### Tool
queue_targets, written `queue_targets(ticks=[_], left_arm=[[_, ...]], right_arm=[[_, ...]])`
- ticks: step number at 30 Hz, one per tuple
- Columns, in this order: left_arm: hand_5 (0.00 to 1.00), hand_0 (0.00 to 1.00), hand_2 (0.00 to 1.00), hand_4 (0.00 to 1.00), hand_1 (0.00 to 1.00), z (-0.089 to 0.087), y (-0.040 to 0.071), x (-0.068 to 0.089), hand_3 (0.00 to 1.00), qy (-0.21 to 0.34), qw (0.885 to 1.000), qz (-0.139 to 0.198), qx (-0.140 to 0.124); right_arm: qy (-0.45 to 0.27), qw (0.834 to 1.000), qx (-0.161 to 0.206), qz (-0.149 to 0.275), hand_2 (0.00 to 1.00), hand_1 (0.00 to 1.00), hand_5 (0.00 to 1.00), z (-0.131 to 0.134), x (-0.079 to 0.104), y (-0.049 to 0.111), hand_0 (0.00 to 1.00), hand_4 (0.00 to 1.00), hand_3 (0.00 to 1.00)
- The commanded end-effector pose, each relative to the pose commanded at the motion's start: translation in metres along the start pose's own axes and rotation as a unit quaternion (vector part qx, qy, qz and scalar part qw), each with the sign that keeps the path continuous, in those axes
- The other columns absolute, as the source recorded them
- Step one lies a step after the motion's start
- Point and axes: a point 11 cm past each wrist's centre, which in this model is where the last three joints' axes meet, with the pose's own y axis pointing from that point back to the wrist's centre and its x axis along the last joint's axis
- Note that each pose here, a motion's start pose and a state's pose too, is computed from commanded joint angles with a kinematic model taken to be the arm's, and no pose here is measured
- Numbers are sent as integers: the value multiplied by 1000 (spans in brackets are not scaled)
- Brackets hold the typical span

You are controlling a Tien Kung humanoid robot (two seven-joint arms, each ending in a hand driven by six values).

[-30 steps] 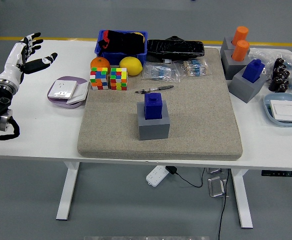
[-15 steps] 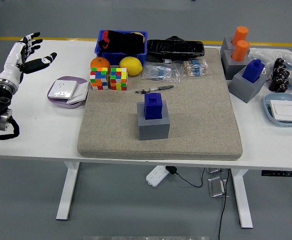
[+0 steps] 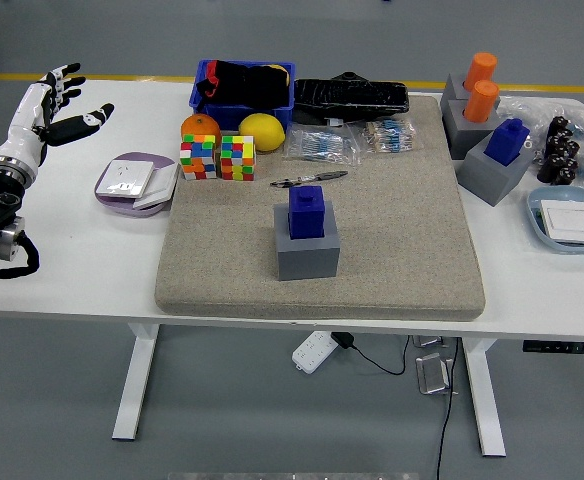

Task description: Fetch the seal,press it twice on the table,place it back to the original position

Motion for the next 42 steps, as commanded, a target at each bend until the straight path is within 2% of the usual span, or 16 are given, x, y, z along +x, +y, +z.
queue_targets(ticks=[42], left_arm=[[153,939,890,777,903,-3,2,-2,921,-2,1000,-4,3]], right_arm=[[9,1000,-1,0,687,704,542,0,2,0,793,765,643]])
